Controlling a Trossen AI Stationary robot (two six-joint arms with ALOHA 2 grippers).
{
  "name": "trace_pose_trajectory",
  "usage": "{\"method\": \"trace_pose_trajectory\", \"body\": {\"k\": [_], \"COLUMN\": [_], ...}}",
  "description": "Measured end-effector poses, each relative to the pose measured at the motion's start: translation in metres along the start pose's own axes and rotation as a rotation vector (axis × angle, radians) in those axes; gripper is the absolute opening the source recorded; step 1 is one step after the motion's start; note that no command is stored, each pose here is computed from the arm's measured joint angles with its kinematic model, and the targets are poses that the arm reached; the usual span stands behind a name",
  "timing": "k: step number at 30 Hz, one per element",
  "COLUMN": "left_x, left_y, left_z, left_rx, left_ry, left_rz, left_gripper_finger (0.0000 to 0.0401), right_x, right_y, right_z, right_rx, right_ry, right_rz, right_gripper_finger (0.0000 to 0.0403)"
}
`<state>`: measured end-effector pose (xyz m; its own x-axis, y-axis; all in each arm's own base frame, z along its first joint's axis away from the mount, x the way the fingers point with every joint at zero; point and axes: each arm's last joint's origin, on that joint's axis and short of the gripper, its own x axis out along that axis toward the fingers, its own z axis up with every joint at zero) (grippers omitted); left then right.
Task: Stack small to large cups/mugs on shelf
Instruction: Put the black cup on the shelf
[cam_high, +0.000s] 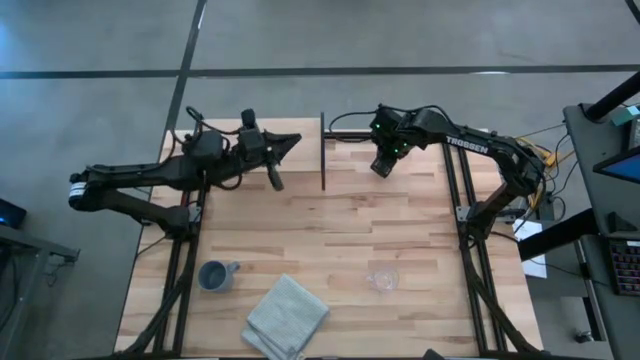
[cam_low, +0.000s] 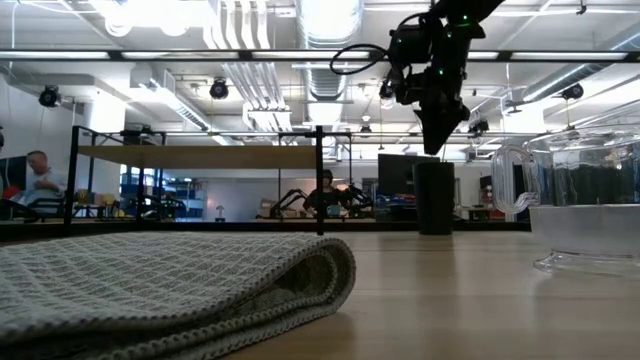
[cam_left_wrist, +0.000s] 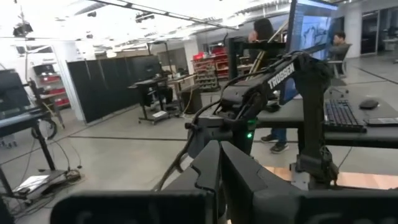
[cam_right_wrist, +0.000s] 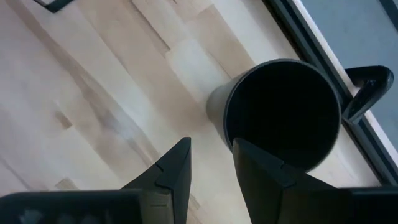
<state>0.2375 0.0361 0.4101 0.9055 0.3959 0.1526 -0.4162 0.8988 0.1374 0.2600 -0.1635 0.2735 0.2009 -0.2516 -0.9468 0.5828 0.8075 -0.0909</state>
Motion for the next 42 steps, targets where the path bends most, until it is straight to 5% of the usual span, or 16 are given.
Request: {"method": "trace_pose_trajectory", "body": {"k": [21, 33, 42], "left_x": [0.003, 0.003, 0.003], "left_y": [-0.002, -0.002, -0.002], "left_z": [-0.004, -0.004, -0.004], "left_rx": [0.007, 0.007, 0.007], "left_ry": [0.013, 0.013, 0.013], "left_rz": [-0.007, -0.007, -0.007], "left_gripper_finger": [0.0000, 0.0000, 0.0000], "right_x": [0.012, 0.023, 0.025], "right_y": [-0.002, -0.003, -0.003], "right_z": [-0.003, -0.010, -0.010], "right_rx": [0.017, 0.039, 0.040], "right_ry": [-0.017, 0.009, 0.001], "right_rz": [-0.044, -0.046, -0.047], "right_gripper_finger": [0.0073, 0.0091, 0.0013]}}
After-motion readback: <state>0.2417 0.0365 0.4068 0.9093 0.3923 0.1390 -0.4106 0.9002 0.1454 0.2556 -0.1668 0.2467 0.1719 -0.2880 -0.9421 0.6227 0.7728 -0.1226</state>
